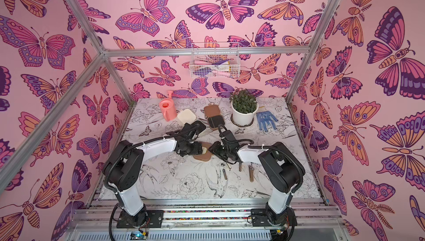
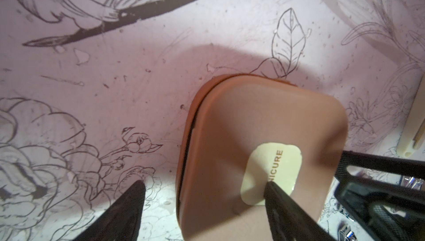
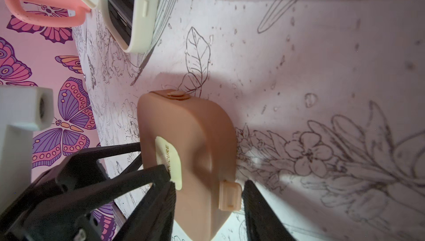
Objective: Organize nail clipper sets
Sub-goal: Close the storage box at the center of the board.
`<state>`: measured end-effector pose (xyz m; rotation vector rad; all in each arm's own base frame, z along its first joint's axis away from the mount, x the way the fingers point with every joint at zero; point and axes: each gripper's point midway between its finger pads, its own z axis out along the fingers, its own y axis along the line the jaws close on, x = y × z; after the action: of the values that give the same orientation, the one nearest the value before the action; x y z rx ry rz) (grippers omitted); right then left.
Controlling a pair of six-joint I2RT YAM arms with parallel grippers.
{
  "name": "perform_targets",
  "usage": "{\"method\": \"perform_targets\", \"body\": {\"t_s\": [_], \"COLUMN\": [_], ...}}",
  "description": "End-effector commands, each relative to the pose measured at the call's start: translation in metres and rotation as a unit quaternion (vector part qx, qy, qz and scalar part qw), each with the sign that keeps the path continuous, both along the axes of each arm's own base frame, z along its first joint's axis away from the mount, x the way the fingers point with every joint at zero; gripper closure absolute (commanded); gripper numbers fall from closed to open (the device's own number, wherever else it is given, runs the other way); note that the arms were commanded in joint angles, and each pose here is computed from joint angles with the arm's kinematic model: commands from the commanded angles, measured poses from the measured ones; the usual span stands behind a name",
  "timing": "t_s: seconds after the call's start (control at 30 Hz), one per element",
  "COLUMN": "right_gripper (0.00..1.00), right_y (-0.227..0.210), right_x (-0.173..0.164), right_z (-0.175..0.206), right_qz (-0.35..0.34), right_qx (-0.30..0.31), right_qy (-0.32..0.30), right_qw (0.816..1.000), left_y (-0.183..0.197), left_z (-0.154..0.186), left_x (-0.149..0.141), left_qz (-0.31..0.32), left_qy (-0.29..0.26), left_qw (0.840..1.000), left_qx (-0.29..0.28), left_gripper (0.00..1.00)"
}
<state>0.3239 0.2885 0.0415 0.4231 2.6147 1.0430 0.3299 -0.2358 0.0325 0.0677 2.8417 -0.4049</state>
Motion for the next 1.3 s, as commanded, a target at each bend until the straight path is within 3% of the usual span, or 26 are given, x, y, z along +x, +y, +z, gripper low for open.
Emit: {"method": "perform_targets", "body": {"t_s": [0.0, 0.3, 0.57, 0.8, 1.27], "right_gripper": [0.52, 0.56, 0.47, 0.54, 0.63], "right_y": [0.011, 0.013, -0.009, 0.004, 0.006], "right_x": [0.004, 0.004, 0.002, 0.002, -0.002], "right_z": [0.004, 0.004, 0.012, 0.029, 0.002], "right_qz": [0.0, 0.003, 0.005, 0.021, 0.024], "right_qx": [0.013, 0.013, -0.062, -0.047, -0.063], "right_qy": [0.002, 0.003, -0.017, -0.026, -0.001], "right_qw": [1.0, 1.0, 0.998, 0.998, 0.998], "left_y": [0.026, 0.027, 0.026, 0.026, 0.026], "left_z": [-0.03, -0.031, -0.029, -0.031, -0.03], "left_x": [-0.024, -0.025, -0.024, -0.024, -0.024], "left_qz": [0.004, 0.003, 0.002, 0.002, 0.002], "left_qy": [0.053, 0.054, 0.052, 0.053, 0.052], "left_qw": [0.996, 0.996, 0.996, 0.996, 0.996], "left_qx": [0.068, 0.069, 0.068, 0.069, 0.068], "left_gripper": [0.18, 0.18, 0.18, 0.18, 0.18]}}
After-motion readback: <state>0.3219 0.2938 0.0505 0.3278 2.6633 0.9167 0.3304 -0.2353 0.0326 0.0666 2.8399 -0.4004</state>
